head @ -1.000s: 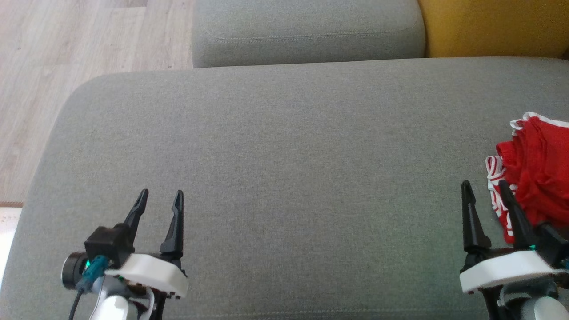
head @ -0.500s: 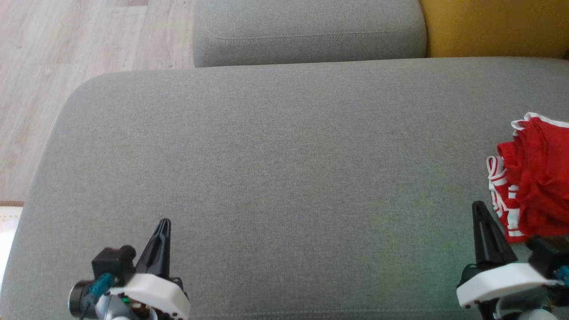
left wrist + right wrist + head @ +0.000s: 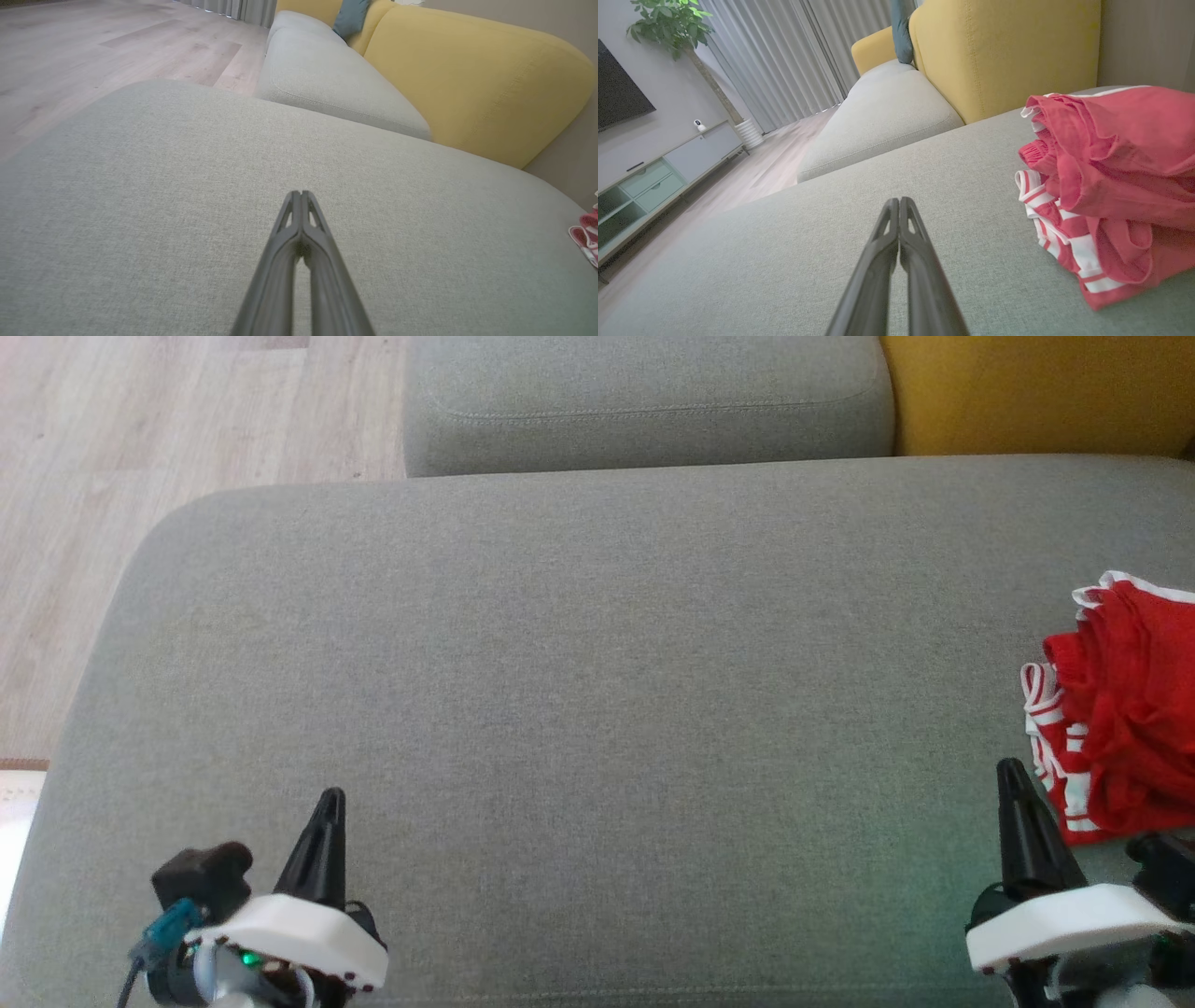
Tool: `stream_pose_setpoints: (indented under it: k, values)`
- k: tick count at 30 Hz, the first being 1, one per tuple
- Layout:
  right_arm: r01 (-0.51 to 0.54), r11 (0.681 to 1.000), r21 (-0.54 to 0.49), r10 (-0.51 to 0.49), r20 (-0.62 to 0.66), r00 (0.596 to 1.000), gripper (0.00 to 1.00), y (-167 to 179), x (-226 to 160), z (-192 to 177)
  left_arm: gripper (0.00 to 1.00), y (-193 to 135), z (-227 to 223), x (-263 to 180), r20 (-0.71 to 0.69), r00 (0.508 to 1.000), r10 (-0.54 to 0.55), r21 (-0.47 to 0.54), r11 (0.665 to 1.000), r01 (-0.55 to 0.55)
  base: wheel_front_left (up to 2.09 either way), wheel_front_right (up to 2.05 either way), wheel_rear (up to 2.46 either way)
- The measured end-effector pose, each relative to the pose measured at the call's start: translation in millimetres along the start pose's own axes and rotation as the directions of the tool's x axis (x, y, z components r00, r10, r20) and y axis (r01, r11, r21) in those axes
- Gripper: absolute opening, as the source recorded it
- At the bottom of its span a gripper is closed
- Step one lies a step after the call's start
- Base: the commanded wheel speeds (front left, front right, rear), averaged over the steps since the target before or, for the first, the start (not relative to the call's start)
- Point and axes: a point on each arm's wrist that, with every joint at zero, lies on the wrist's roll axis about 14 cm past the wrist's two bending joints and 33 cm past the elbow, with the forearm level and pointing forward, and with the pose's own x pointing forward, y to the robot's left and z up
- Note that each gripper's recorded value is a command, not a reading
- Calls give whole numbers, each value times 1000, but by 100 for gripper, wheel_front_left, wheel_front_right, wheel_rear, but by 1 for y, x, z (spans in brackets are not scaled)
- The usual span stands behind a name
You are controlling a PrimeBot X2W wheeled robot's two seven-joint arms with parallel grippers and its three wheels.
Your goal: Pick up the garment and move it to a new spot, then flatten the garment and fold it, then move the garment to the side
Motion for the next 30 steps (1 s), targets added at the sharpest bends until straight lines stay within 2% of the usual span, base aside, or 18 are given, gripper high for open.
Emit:
stream_pose_setpoints:
  k: [14, 30]
  values:
    - [9, 986, 164, -9, 1, 1000, 0, -3, 3, -2, 0, 8, -2, 2, -25, 999, 30, -166, 986, -34, 0, 0, 0]
    - [9, 943, 334, -13, 10, 1000, 0, -4, 8, 0, 0, 12, 2, 7, -31, 999, 42, -336, 941, -50, 0, 0, 0]
